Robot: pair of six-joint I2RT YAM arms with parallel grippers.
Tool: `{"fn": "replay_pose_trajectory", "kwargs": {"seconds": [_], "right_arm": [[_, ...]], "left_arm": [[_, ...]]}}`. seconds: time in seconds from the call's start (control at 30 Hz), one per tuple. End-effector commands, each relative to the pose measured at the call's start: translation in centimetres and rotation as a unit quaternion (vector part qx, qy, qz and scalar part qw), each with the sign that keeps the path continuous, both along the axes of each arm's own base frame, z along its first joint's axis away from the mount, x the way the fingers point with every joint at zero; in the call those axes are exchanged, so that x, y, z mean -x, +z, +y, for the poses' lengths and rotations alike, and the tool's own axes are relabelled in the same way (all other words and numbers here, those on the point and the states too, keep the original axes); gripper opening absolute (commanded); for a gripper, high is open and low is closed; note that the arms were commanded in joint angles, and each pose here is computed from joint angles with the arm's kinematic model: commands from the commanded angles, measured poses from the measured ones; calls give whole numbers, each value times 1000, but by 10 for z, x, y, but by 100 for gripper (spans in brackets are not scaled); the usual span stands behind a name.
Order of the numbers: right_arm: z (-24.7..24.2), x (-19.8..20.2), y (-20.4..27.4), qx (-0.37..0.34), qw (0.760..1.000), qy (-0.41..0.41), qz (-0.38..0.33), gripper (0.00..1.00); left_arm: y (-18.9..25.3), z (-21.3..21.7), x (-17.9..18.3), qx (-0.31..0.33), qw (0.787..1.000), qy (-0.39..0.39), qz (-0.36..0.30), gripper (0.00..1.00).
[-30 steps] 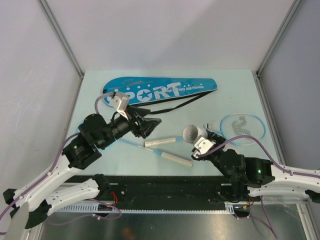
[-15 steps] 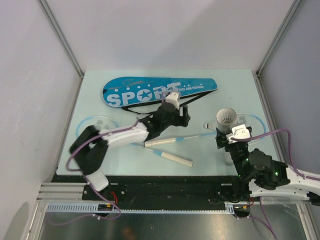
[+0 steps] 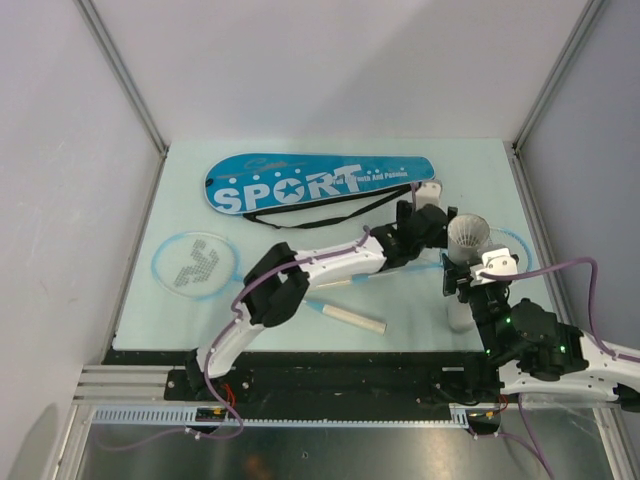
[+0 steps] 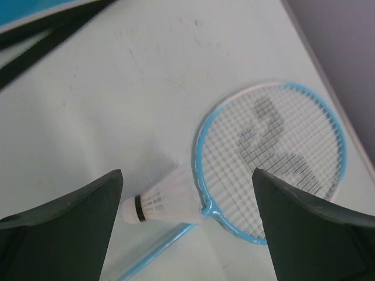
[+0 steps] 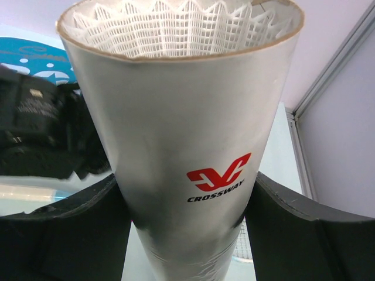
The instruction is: Pack up the badminton gear
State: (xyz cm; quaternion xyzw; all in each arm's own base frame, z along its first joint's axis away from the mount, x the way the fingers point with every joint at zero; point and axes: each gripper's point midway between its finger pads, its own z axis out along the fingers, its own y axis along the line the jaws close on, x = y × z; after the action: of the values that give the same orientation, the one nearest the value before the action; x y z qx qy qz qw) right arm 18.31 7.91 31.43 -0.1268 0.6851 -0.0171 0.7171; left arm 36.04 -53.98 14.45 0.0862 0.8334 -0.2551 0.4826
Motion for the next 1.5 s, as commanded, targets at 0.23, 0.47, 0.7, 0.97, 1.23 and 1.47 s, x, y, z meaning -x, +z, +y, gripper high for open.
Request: {"fn": "replay_pose_trajectory", "kwargs": {"seconds": [0.23, 0.47, 0.7, 0.97, 1.23, 1.47], "right_arm": [[-11, 3, 20, -67, 998, 6, -3, 24], [-5, 3, 20, -66, 998, 15, -3, 24], [0, 3, 19, -67, 997, 21, -1, 24], [15, 2, 13, -47, 998, 31, 4, 24], [47, 3, 8, 4, 997, 74, 4, 24], [102, 7, -7, 96, 983, 156, -2, 25]], "left_arm": [[-55, -9, 2, -114, 992, 37, -47, 86], [-66, 4, -14, -171, 979, 77, -83, 70], [-49, 27, -15, -198, 970, 100, -101, 37], [-7, 86, -2, -174, 975, 116, -74, 3], [105, 183, 39, -19, 998, 48, -27, 2], [176, 264, 98, 164, 977, -139, 2, 11]]}}
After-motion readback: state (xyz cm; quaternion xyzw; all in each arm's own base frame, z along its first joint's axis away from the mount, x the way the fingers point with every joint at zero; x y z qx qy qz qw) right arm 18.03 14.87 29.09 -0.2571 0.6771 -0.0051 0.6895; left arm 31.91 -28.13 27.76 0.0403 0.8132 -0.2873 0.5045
